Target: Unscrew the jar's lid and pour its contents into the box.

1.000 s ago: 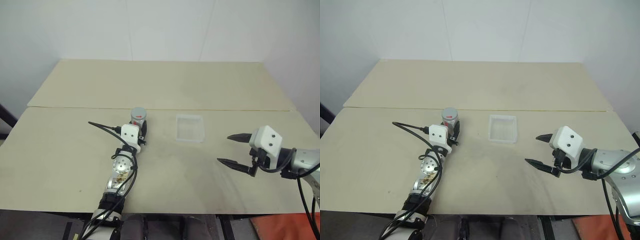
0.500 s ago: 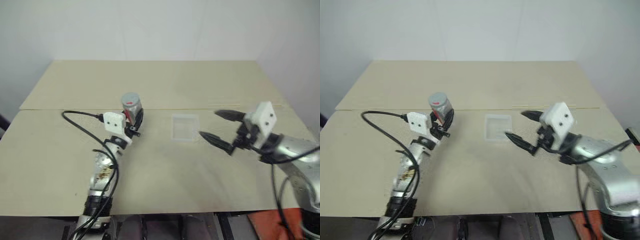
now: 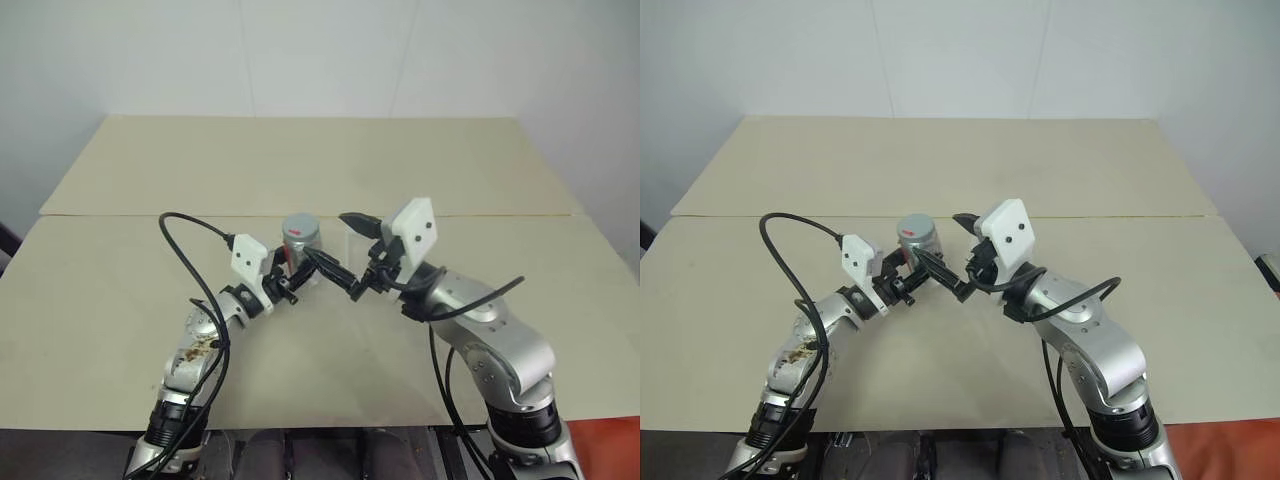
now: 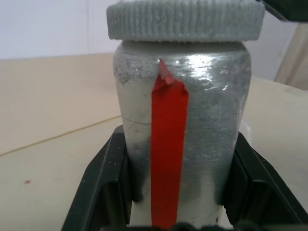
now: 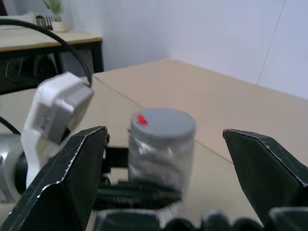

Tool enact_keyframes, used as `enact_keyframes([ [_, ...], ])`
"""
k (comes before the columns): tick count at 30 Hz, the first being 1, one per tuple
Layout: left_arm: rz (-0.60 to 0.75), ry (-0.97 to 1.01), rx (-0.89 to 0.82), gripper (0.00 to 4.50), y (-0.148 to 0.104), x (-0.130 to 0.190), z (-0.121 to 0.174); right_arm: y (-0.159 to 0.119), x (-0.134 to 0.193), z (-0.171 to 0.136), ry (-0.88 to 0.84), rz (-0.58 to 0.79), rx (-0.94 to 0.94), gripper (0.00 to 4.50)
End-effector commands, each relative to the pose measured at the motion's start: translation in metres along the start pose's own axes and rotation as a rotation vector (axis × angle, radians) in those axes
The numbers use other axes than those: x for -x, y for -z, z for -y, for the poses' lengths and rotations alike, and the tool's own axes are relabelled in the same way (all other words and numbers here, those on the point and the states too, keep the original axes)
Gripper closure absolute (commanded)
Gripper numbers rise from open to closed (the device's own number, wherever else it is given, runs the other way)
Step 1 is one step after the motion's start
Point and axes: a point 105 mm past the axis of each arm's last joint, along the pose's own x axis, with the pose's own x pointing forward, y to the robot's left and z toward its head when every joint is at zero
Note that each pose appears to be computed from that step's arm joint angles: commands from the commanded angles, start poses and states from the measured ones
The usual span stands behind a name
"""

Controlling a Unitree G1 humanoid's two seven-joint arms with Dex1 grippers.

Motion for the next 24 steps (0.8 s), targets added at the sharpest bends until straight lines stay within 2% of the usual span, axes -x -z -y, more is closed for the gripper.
enact_keyframes([
  [1, 0.062, 0.066, -0.13, 2.49, -0.015, -0.002, 0.013, -0.012, -0.007, -0.002, 0.004, 0.046, 0.03, 0.0],
  [9, 0.1, 0.069, -0.195, 2.49, -0.016, -0.004, 0.016, -0.009, -0.018, 0.005, 0.047, 0.043, 0.04, 0.0],
  [23, 0.105, 0.048, -0.17, 2.49, -0.013, -0.006, 0.018, -0.008, -0.016, 0.004, 0.043, 0.047, 0.03, 0.0],
  [24, 0.108, 0.046, -0.164, 2.49, -0.014, -0.007, 0.017, -0.008, -0.016, 0.004, 0.044, 0.045, 0.027, 0.38],
])
